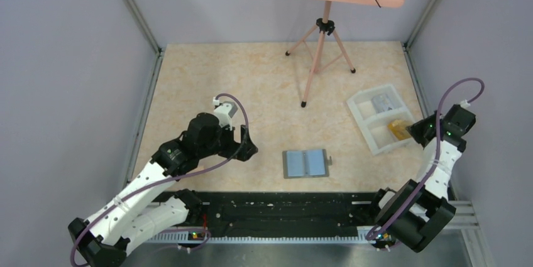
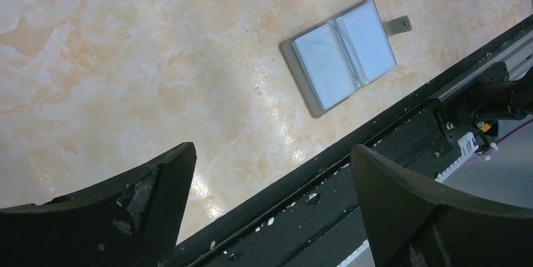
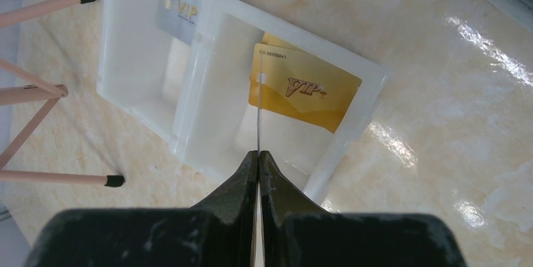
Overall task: Take the credit cards out of the card holder
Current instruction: Place the credit card in the storage box.
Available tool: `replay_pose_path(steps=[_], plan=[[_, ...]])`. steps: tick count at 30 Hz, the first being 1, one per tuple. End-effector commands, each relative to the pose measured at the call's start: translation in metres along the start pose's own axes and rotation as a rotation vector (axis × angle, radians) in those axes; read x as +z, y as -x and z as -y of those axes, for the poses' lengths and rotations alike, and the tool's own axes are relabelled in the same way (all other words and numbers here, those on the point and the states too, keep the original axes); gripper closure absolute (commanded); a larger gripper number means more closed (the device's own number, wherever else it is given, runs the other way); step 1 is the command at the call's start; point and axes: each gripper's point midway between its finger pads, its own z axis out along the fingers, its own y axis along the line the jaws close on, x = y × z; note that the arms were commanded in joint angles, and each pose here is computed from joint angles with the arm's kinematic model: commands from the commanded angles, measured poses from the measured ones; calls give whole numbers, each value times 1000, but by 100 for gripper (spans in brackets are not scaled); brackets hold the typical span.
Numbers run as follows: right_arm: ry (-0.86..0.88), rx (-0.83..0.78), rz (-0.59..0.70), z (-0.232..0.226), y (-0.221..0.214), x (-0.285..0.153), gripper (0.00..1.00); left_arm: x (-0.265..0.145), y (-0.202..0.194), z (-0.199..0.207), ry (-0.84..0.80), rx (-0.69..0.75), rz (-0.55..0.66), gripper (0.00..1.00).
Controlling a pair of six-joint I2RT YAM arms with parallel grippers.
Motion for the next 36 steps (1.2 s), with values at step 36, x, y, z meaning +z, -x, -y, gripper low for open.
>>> replay_pose_path(steps=[36], plan=[[55, 75, 114, 20, 7, 25, 100, -11, 25, 2, 16, 10, 91, 1]])
